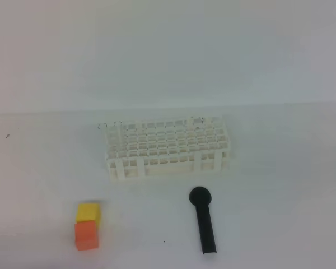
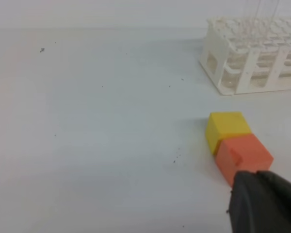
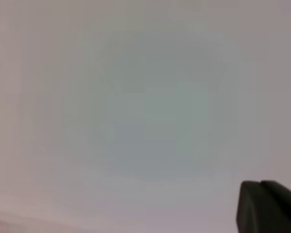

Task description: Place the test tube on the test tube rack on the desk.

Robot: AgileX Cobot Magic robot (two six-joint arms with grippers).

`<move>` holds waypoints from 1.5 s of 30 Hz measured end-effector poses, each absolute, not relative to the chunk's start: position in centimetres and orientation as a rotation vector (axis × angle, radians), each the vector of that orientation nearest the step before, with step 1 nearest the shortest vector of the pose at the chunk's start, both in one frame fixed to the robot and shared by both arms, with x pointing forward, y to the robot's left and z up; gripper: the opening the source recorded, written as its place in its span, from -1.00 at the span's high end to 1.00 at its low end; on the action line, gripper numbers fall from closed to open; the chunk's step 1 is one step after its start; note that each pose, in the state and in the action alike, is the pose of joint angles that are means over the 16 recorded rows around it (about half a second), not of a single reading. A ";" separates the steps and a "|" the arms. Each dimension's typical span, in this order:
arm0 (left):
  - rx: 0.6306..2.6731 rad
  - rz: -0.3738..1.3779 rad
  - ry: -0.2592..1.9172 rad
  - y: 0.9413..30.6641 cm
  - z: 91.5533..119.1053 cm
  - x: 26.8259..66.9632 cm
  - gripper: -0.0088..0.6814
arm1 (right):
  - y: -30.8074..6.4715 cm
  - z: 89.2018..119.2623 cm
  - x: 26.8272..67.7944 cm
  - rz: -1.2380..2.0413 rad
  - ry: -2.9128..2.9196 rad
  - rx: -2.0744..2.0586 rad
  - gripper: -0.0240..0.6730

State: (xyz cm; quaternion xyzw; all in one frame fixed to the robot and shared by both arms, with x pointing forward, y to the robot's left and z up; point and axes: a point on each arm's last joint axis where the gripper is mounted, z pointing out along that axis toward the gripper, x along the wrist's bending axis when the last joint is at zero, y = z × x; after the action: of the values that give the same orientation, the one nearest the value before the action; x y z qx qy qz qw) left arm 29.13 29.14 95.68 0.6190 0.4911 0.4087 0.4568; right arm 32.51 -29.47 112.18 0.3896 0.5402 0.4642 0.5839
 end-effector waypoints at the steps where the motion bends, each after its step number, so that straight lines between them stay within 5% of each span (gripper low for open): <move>1: 1.526 1.007 1.211 29.1 95.7 29.1 0.98 | -29.6 111.3 32.0 1.081 1.246 0.920 0.94; 11: 1.526 1.007 1.211 29.1 95.7 29.1 0.98 | -29.8 104.8 30.1 1.116 1.202 1.044 0.94; 45: 1.526 1.008 1.211 29.1 95.7 29.1 0.98 | -30.4 95.4 29.3 1.020 1.316 1.391 0.94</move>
State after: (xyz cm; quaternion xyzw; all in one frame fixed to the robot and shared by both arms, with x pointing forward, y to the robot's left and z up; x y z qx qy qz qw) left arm 29.13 29.14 95.69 0.6189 0.4911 0.4088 0.4568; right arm 29.34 -30.40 95.36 0.5670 0.5362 0.4157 0.4672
